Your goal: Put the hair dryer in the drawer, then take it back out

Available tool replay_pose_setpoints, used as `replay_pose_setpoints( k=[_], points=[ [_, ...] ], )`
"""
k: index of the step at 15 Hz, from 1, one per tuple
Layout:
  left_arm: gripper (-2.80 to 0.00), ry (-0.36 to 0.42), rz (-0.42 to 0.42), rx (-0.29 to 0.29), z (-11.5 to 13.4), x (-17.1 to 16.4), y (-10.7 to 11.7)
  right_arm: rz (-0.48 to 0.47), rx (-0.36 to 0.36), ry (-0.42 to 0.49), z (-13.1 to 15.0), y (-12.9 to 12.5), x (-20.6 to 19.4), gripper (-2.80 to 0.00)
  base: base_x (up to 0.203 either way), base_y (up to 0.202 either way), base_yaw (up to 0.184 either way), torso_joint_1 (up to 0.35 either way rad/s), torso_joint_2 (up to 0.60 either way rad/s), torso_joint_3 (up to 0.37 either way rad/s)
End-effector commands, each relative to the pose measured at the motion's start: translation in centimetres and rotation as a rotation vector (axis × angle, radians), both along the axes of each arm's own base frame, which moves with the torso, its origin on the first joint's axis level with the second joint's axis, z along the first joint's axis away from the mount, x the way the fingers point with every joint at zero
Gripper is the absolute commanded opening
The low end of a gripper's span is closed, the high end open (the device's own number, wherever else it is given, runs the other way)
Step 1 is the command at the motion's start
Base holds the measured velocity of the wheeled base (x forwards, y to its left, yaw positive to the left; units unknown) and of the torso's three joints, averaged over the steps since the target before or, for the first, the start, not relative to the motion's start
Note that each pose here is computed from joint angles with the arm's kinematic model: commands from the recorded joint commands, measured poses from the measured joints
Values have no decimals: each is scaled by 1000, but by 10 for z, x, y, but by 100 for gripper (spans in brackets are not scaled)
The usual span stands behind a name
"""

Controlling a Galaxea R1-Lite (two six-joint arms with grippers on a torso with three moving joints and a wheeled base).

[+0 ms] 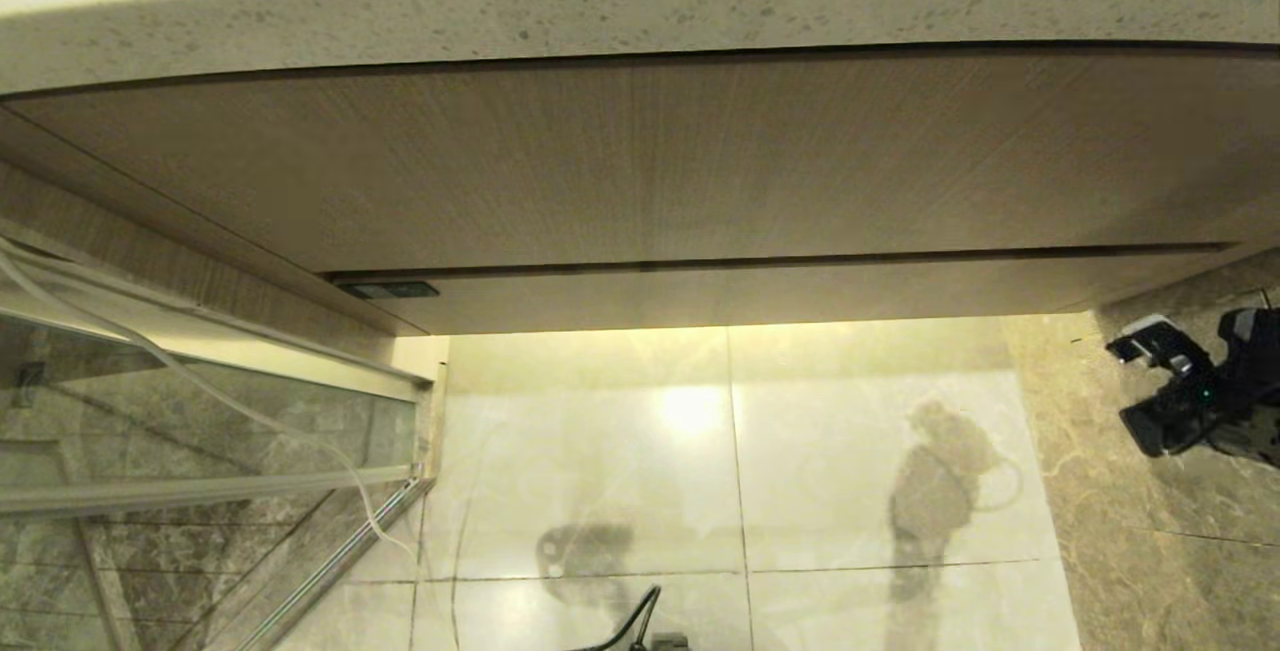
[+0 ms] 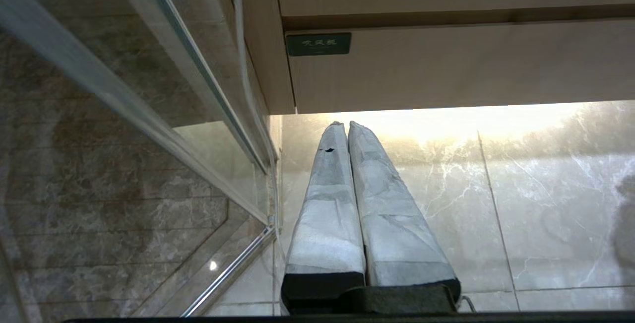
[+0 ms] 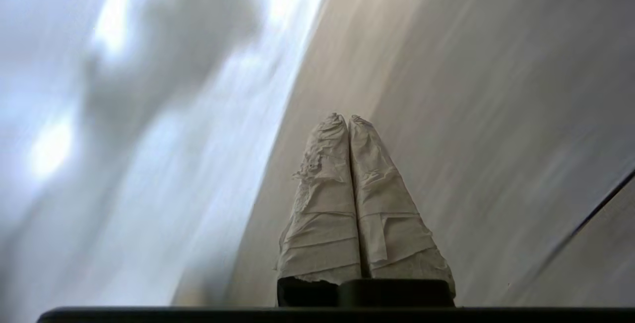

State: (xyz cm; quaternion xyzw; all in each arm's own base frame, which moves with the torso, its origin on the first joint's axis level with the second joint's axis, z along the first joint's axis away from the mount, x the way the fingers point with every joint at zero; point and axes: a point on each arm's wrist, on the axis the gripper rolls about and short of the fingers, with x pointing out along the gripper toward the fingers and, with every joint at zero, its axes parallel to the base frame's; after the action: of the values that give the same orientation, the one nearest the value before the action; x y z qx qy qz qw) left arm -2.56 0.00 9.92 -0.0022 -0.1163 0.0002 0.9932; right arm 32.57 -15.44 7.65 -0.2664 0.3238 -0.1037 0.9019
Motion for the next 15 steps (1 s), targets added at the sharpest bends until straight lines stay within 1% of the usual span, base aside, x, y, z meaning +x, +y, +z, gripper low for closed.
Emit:
replay_pose_setpoints(
  k=[1,2,4,6,8,10,12,13,15],
  points=[
    [-280,38,1,-1,-11,4,0,0,63,146,18,19,-37,-280,0,0,0,0,0,0],
    [-280,38,0,-2,-11,4,0,0,65,153,23,25,-47,-280,0,0,0,0,0,0],
    [-280,38,1,0,-11,4,0,-3,62,140,42,36,-70,-280,0,0,0,0,0,0],
    [-280,38,0,-2,-11,4,0,-27,65,113,62,50,-100,-280,0,0,0,0,0,0],
    [-280,38,0,-1,-11,4,0,-69,57,55,78,73,-138,-280,0,0,0,0,0,0],
    [-280,38,1,0,-11,4,0,-86,60,-45,88,101,-177,-280,0,0,0,0,0,0],
    [-280,38,0,-1,-11,4,0,-45,87,-149,84,128,-222,-280,0,0,0,0,0,0],
    [-280,38,1,0,-11,4,0,-15,104,-184,77,137,-242,-280,0,0,0,0,0,0],
    [-280,38,0,-2,-11,4,0,46,146,-234,54,147,-278,-280,0,0,0,0,0,0]
  ],
)
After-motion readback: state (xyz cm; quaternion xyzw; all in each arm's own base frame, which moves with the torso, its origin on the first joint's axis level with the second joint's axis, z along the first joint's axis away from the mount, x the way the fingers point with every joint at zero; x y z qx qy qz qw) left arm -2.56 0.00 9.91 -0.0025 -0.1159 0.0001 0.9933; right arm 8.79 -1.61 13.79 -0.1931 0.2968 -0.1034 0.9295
